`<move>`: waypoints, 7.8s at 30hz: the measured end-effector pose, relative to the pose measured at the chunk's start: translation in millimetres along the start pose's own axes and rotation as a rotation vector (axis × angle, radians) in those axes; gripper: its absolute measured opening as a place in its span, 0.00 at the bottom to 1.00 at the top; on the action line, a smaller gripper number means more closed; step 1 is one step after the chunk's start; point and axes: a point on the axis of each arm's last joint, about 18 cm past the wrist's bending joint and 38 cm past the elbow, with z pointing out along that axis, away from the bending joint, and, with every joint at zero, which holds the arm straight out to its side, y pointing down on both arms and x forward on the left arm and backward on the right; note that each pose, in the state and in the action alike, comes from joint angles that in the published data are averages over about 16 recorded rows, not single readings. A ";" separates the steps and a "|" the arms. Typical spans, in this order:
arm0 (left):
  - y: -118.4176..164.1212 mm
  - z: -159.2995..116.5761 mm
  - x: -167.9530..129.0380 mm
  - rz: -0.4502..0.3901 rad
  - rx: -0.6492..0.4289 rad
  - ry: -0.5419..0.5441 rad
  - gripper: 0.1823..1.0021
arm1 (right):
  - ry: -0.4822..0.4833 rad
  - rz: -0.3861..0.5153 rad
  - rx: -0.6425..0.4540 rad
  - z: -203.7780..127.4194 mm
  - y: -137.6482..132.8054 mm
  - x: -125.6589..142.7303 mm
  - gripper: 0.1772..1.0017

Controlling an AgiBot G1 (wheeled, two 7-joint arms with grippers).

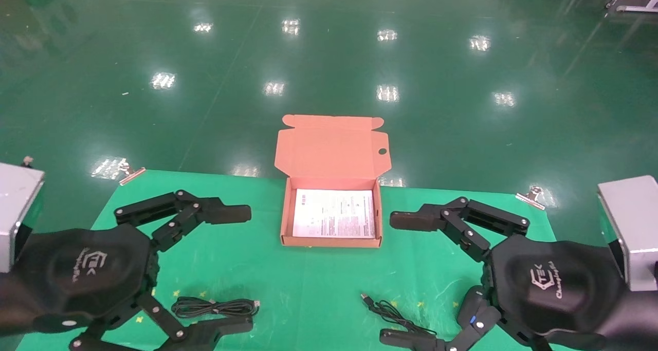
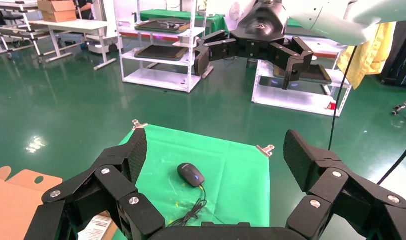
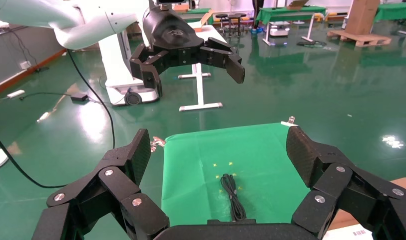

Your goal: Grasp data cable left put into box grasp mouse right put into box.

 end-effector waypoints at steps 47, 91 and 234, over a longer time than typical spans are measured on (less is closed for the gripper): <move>76.1 18.1 -43.3 0.144 -0.674 0.004 1.00 | -0.158 -0.685 -0.705 18.2 72.9 47.5 1.00; 239.1 34.2 -108.5 0.045 -1.112 -0.145 1.00 | -0.122 -0.486 -1.166 67.8 250.9 81.2 1.00; 2.8 -3.0 -224.1 0.564 -1.193 -0.753 0.09 | 0.412 -0.271 -0.717 215.4 141.1 201.3 0.04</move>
